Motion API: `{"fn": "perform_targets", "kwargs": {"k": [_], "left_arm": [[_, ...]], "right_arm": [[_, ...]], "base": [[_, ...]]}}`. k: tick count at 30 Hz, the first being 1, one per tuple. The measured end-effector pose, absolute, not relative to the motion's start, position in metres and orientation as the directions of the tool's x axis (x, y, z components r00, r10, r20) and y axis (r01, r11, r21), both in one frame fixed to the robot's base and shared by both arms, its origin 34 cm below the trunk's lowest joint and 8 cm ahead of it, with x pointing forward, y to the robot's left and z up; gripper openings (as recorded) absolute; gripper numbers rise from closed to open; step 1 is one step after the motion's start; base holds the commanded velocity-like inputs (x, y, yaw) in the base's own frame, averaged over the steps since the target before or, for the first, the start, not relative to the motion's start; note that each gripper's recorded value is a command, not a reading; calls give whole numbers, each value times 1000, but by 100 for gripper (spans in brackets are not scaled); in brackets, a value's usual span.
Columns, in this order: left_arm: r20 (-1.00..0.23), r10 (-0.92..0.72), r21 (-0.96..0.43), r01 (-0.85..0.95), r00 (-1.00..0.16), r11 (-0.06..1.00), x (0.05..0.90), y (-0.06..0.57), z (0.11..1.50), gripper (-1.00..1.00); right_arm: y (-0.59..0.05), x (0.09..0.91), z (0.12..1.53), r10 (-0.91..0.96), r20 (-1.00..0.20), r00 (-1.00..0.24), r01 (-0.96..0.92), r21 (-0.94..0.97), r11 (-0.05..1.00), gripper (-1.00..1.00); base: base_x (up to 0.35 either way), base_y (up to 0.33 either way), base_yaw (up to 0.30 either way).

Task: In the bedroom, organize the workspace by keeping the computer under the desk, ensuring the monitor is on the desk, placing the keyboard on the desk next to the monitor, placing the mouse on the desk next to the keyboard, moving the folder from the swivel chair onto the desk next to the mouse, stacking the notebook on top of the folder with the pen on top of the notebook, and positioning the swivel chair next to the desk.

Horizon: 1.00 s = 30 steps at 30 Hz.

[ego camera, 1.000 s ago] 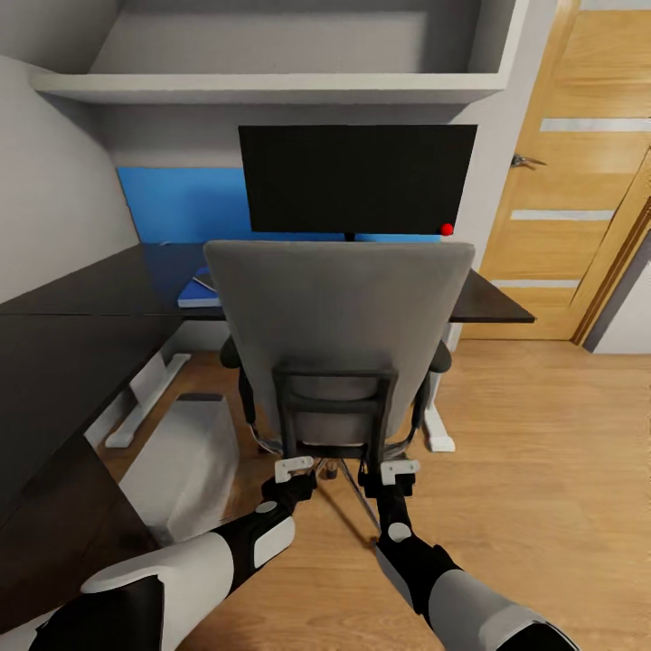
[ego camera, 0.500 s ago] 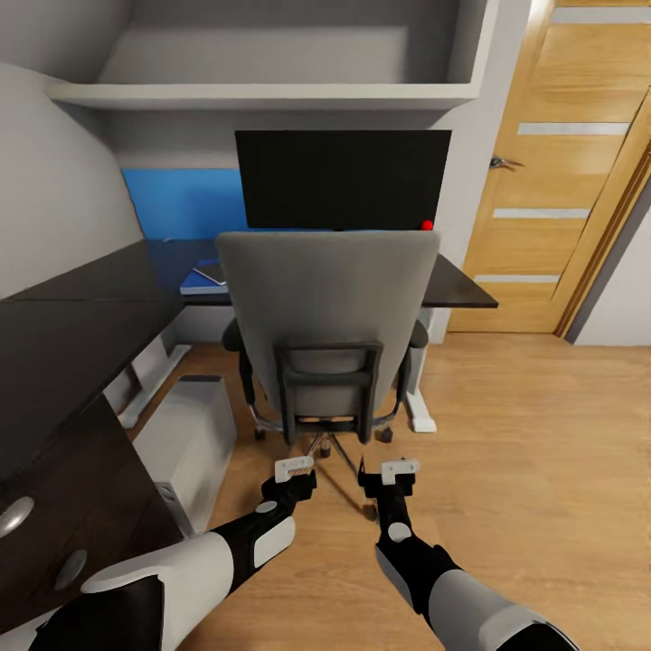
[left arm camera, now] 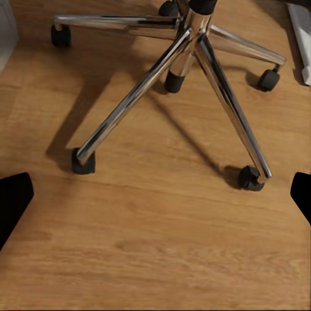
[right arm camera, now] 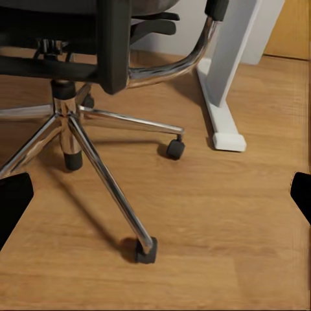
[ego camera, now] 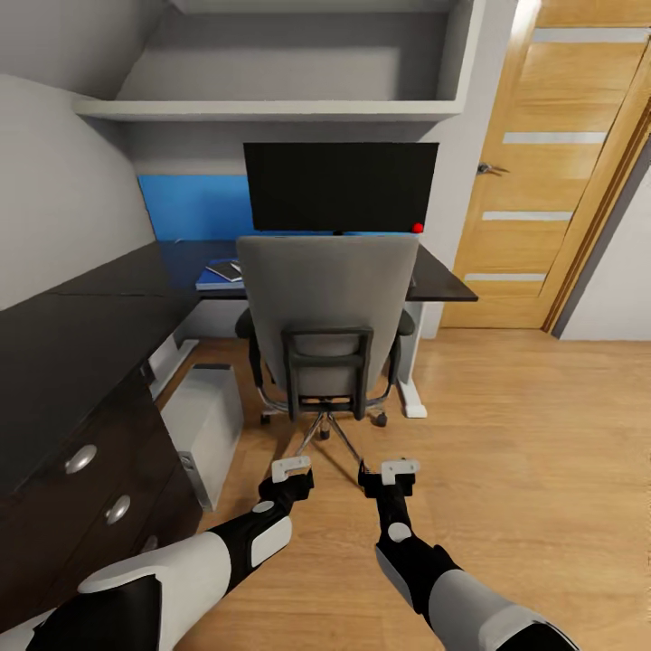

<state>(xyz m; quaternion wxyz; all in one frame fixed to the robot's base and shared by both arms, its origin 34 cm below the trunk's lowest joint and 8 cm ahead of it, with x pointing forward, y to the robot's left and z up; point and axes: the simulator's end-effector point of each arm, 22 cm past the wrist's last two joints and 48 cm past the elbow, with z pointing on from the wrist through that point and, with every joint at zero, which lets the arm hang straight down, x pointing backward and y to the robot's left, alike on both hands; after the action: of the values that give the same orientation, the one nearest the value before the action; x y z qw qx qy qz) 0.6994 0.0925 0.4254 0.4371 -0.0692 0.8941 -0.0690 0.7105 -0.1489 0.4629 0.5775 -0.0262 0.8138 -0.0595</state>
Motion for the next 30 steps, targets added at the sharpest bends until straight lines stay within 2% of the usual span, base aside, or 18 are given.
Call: {"fn": "perform_targets", "kwargs": {"k": [5,18,22,30], "left_arm": [[-772,-184,-177,-73,-609,982,702,99,435,100],[-771,-188,-162,-98,-608,982,710,118,460,100],[-766,-184,-144,-114,-616,983,707,134,460,100],[-686,-169,-75,-162,-708,984,633,180,408,100]], "right_arm": [[-160,714,472,-119,-935,-333,35,-138,990,100],[-205,716,491,-150,-929,-338,65,-183,981,100],[-212,702,480,-164,-911,-378,60,-201,978,100],[-228,629,433,-184,-854,-487,39,-231,972,100]], "base": [[-188,0,0],[-20,0,0],[-1,0,0],[0,0,0]]}}
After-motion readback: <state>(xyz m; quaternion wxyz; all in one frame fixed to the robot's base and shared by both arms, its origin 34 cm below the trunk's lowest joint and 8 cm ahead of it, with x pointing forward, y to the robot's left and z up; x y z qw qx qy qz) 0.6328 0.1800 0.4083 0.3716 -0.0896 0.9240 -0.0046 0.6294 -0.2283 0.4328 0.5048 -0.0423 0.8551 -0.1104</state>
